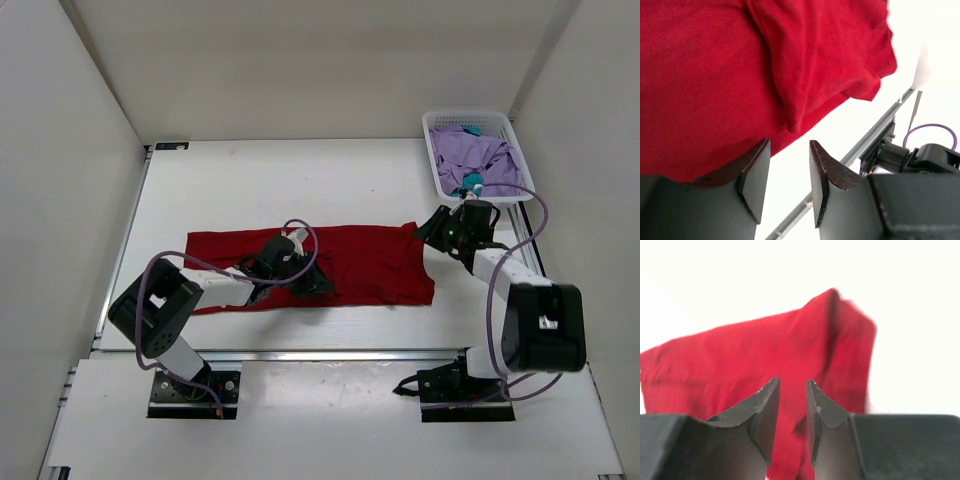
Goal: Fold and stack the t-shirts
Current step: Fold the other side of the tshirt into a rectangle, then rotate the tshirt 90 degrees
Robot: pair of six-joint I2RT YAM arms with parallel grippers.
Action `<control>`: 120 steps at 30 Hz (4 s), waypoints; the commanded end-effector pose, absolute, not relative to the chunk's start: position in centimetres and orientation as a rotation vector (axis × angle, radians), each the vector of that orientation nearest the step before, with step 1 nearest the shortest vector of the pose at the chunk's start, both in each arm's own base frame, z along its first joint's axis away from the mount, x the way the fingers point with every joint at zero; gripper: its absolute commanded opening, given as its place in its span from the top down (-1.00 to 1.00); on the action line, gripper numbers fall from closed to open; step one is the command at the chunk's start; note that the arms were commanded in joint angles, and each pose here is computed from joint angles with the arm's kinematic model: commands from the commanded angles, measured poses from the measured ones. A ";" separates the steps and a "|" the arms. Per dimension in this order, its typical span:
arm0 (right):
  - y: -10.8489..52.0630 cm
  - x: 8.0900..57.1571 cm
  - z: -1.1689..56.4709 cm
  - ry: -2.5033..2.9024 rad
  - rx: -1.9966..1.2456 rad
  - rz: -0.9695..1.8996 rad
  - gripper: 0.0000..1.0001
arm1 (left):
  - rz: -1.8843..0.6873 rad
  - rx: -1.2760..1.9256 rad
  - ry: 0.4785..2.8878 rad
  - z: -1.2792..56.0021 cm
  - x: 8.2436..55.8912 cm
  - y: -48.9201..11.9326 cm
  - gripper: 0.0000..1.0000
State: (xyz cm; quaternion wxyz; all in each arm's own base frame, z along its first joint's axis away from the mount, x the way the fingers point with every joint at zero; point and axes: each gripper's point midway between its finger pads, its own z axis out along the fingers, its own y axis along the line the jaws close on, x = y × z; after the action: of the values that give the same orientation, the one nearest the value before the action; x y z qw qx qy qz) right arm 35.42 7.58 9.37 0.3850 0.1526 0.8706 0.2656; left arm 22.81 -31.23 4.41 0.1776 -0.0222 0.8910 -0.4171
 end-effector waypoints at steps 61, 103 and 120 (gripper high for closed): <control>15.3 28.2 5.3 2.354 0.148 0.750 1.00 | -1.229 0.040 2.327 9.8 27.0 -36.3 0.19; 23.2 50.4 1.9 2.556 -0.083 0.590 1.00 | -1.033 -0.022 2.316 10.0 23.8 -22.3 -0.05; 29.5 44.3 22.6 2.175 -0.303 0.775 0.32 | -0.826 -0.086 2.408 8.1 22.3 -16.0 -0.07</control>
State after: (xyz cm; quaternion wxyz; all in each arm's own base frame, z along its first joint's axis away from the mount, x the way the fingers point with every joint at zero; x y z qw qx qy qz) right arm 50.13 27.29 24.04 0.4082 -0.0966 0.8581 0.2960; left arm 22.77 -16.97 7.59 0.2866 -0.0484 0.9015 -0.3206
